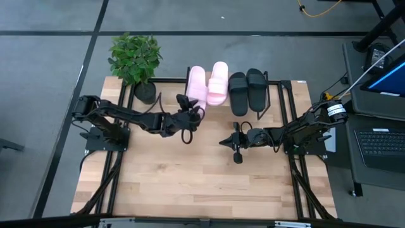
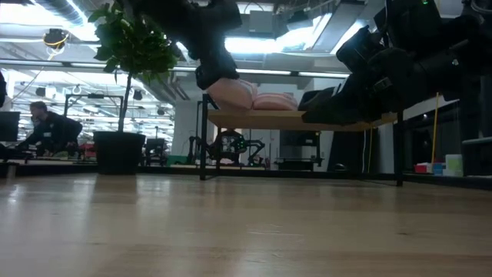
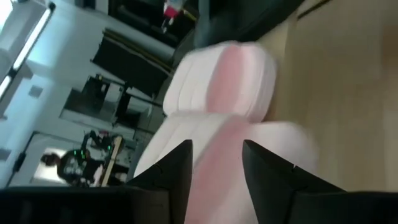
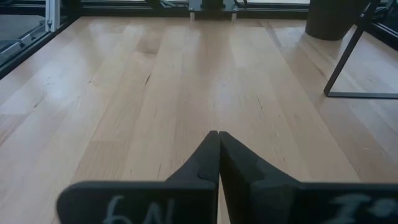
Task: Pick and place slides into the shelf
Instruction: Put the pink slide on the shelf
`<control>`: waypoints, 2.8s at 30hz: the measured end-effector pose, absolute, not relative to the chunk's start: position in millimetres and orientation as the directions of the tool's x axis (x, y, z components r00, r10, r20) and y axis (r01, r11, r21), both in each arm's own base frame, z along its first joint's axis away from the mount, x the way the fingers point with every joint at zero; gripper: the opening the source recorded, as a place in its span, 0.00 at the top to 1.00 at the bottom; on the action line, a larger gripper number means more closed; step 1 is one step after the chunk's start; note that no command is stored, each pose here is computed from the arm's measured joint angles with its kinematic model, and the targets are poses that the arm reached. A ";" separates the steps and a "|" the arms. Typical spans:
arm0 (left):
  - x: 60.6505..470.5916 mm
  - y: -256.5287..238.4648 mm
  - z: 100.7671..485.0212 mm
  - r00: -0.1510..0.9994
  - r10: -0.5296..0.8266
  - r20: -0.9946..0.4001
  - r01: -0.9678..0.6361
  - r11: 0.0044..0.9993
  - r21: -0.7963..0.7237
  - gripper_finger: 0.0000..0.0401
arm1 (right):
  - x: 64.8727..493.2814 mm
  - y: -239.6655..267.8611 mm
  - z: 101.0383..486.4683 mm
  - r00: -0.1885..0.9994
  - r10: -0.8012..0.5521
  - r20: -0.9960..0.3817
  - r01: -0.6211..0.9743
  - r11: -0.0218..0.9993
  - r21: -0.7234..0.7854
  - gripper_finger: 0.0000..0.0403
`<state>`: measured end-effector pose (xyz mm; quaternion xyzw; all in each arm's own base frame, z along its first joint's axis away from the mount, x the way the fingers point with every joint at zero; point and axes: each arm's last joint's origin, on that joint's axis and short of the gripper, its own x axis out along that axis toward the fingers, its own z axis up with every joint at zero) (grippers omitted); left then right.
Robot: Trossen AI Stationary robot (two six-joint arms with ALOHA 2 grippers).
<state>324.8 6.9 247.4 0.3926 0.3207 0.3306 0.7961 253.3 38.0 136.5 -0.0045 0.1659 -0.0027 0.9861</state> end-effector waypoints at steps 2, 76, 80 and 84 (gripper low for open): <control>325.6 0.9 249.5 0.596 0.767 -0.238 -0.273 0.472 0.838 0.67 | 253.3 38.0 136.5 0.945 -0.007 -0.327 0.004 1.000 -0.010 0.98; 285.1 55.6 256.6 0.597 0.589 -0.545 -0.282 0.790 0.544 1.00 | 253.5 38.0 137.3 0.948 -0.007 -0.319 0.002 1.000 -0.014 0.98; 285.2 55.6 256.7 0.598 0.588 -0.544 -0.282 0.790 0.544 1.00 | 253.5 38.0 137.3 0.948 -0.007 -0.319 0.003 1.000 -0.013 0.98; 284.2 56.9 257.5 0.562 0.643 -0.520 -0.319 0.749 0.581 1.00 | 253.5 38.0 137.3 0.948 -0.007 -0.319 0.003 1.000 -0.013 0.98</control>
